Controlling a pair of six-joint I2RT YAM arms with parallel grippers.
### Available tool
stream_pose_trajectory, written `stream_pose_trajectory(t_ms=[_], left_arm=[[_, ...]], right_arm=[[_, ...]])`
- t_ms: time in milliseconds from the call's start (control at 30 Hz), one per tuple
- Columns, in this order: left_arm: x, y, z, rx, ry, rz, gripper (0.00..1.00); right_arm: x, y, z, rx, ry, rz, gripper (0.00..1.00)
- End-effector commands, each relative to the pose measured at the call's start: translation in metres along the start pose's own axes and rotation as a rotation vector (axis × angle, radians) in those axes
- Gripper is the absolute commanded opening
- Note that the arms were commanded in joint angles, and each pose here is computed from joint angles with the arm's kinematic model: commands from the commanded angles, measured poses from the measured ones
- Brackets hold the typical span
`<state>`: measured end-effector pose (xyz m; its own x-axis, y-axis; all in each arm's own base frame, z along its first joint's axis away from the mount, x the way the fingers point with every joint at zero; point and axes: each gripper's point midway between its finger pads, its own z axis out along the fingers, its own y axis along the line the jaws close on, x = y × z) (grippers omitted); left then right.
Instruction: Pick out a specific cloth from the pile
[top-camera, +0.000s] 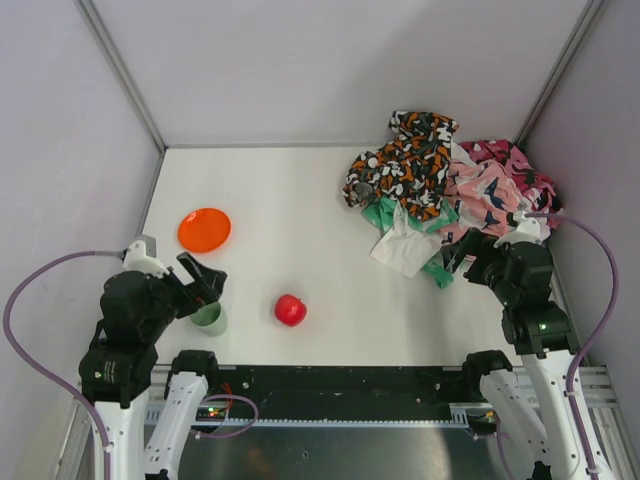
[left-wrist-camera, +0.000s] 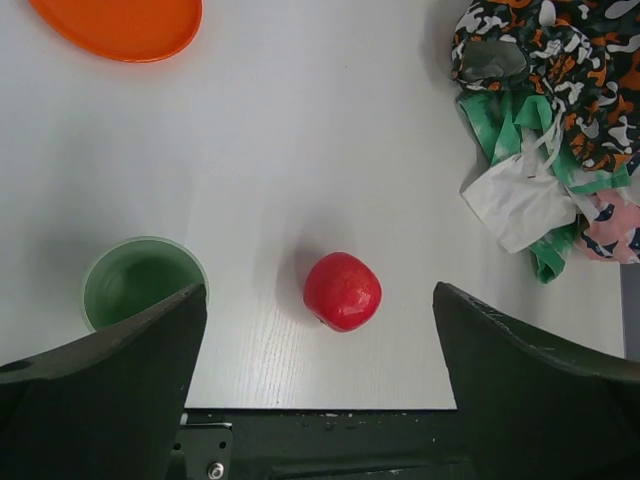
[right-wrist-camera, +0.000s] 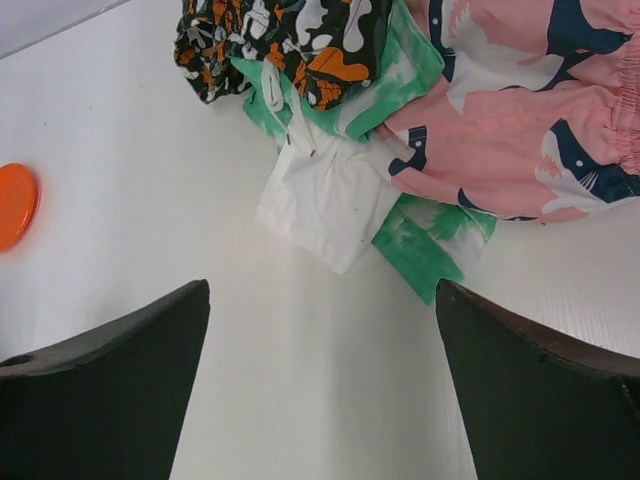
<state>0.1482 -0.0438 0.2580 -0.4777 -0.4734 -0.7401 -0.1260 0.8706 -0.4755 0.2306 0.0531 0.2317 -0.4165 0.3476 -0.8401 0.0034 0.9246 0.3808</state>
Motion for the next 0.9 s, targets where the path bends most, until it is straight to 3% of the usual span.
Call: stream_pose_trajectory(t_ms=[0,267,400,633,767,867], left_arm=[[0.003,-0.011,0.003,0.053,0.037,-0.006,1.00],[0.011,-0.069,0.038,0.362,0.173,-0.111,1.00],[0.008,-0.094,0.063,0.401,0.188,-0.093,1.00],[0.060,-0.202,0.131,0.403,0.298,0.231,1.00],[0.119,-0.252,0.188,0.353,0.383,0.421,1.00],[0.159,-0.287,0.217,0.380,0.457,0.472,1.00]], right_arm=[[-0.007,0.007,0.001,-0.042,-0.027,-0.030,0.99],[-0.013,0.020,0.013,-0.096,-0.030,-0.056,0.99],[-0.018,0.030,0.028,-0.090,-0.049,-0.106,0.99],[-0.030,0.053,0.067,-0.072,-0.064,-0.164,0.99],[-0.033,0.056,0.099,-0.038,-0.029,-0.174,0.99],[-0.026,0.056,0.125,-0.024,0.050,-0.153,0.99]])
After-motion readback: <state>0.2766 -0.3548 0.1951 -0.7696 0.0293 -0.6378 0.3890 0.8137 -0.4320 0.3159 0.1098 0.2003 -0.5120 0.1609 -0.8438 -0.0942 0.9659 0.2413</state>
